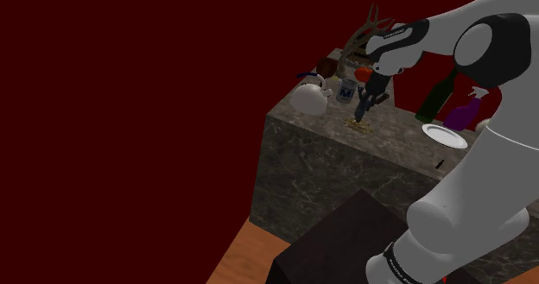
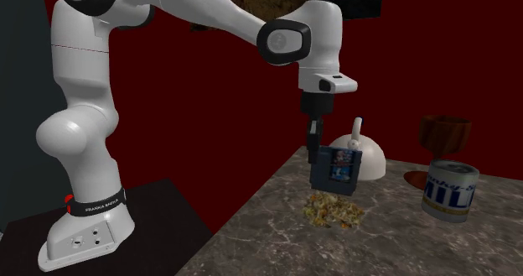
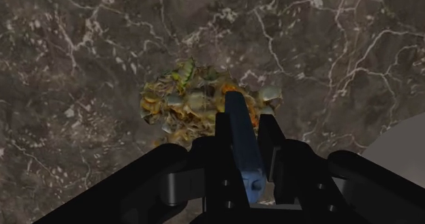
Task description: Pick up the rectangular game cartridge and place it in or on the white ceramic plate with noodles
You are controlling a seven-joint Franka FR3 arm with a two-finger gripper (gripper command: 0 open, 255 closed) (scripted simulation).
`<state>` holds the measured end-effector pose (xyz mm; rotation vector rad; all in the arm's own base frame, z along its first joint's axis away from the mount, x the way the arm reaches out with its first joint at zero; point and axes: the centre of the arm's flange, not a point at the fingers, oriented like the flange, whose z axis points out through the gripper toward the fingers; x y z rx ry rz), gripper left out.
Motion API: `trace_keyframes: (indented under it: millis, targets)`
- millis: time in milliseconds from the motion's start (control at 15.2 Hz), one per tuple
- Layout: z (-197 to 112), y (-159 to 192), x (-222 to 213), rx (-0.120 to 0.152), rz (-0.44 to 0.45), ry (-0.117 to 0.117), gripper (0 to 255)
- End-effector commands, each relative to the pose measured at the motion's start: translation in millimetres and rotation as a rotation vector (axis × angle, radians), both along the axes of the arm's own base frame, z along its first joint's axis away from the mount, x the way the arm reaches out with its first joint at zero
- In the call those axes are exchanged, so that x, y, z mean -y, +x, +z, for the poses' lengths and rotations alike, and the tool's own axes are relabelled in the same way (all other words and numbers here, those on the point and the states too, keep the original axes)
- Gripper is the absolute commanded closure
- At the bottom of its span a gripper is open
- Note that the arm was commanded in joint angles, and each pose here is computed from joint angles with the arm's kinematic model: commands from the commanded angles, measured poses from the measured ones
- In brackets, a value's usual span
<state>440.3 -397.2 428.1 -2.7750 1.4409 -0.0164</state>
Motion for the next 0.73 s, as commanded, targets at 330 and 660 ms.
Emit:
trace_keyframes:
  millis: [330,660]
  targets:
    - [0,0,0,0.0,0.0,0.0,0]
    - [40,-1,0,0.0,0.0,0.0,0]
